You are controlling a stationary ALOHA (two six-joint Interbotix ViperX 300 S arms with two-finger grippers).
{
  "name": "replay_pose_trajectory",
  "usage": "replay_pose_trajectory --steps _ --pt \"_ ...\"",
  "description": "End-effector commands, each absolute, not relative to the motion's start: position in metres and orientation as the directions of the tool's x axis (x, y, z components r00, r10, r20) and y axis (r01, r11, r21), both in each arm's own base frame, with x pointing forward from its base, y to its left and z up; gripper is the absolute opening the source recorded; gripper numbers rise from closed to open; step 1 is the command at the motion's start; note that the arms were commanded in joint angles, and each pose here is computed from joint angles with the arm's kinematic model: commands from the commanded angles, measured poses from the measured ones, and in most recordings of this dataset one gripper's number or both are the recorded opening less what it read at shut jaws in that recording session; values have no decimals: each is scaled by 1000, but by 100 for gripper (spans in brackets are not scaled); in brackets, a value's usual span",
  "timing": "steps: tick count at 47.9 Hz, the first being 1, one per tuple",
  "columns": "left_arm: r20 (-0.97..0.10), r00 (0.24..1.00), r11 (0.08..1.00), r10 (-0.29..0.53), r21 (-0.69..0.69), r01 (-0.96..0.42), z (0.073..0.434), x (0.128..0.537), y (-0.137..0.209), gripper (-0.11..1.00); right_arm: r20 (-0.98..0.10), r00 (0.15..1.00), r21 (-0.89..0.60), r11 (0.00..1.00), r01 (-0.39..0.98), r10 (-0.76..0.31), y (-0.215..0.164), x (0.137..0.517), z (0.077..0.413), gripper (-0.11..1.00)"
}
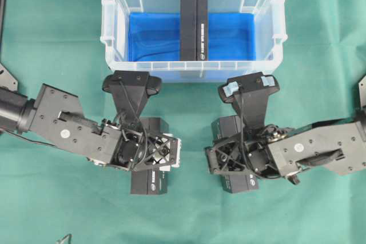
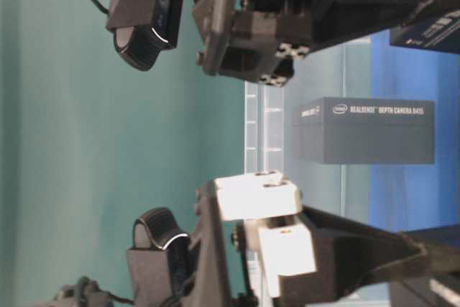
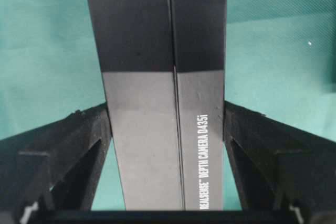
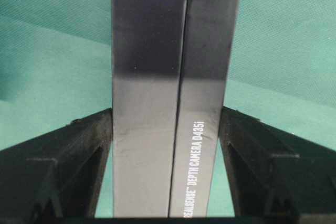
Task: Take the box out of the case with both arms.
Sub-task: 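Lower both boxes upright onto the green cloth and open grippers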
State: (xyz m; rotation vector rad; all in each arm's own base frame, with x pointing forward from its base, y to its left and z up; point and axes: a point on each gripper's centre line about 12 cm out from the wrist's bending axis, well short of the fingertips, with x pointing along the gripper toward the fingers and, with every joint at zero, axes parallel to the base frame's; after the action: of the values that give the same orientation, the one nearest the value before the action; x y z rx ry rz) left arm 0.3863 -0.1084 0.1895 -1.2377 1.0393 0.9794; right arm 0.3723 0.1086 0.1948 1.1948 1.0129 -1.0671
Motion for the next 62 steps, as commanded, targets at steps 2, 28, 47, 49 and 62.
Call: replay_pose_trajectory --steps 2,28,47,49,62 --pt "-951 310 86 -17 -310 -947 200 386 -112 64 -967 240 236 57 970 -82 110 374 205 73" --pt "-909 404 52 -99 -410 -910 170 371 -112 70 -966 247 241 70 968 -80 112 374 205 90" --pt "-942 329 49 -62 -332 -942 187 378 -107 84 -964 255 250 74 965 -77 113 375 209 90" --pt "-945 321 46 -58 -324 -945 192 377 -105 83 -962 262 257 74 964 -74 113 375 211 90" --pt "-947 322 56 -7 -322 -945 251 382 -91 83 -942 325 318 80 945 -84 107 376 257 90"
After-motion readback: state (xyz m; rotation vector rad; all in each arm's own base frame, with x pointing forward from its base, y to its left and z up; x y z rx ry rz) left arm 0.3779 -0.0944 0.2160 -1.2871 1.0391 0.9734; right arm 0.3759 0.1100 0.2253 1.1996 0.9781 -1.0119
